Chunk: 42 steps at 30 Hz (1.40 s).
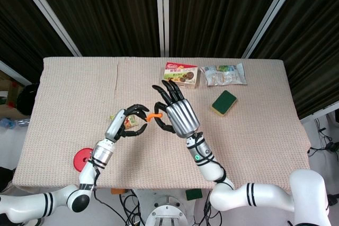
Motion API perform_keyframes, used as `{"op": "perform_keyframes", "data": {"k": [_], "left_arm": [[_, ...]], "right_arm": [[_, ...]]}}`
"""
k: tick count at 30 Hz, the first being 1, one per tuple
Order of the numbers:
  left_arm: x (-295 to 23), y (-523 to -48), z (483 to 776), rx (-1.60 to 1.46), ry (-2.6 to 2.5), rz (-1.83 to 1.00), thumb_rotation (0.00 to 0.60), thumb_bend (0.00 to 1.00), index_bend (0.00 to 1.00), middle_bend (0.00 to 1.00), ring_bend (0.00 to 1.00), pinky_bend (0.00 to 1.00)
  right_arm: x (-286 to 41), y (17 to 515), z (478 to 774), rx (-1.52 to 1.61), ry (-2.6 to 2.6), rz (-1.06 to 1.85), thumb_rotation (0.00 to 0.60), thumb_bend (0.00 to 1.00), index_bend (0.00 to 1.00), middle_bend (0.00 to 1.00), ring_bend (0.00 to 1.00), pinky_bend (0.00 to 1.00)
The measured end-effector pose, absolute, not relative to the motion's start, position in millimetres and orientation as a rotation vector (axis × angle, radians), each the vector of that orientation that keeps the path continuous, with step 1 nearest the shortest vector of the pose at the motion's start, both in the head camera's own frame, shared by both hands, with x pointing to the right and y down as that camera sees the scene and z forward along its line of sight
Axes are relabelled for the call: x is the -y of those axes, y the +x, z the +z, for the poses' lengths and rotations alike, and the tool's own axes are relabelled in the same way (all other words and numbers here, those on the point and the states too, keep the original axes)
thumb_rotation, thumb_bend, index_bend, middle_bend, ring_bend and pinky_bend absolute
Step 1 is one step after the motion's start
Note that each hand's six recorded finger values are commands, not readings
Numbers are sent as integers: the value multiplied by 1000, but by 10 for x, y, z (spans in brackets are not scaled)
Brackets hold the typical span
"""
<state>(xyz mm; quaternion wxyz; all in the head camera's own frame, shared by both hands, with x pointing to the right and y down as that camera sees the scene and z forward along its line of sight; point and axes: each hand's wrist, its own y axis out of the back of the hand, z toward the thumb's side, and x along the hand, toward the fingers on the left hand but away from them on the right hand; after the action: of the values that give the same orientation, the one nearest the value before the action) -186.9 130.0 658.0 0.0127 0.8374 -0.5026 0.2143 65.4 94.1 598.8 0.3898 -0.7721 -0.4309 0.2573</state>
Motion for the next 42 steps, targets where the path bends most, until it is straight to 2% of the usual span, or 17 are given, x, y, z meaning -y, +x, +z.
{"op": "perform_keyframes", "data": {"k": [14,42], "left_arm": [[-1301,-1783,6535,1518,2607,626,598,310,460,563,482,383],[-1263,-1773,6578,1510,2574,639,600,337,492,585,507,408]], "right_arm": [[-939,663,5997,1100,-1968,654,600,385,624,106,0,0],[-950,676,6025,1090,-1973,659,600,386,624,109,0,0]]}}
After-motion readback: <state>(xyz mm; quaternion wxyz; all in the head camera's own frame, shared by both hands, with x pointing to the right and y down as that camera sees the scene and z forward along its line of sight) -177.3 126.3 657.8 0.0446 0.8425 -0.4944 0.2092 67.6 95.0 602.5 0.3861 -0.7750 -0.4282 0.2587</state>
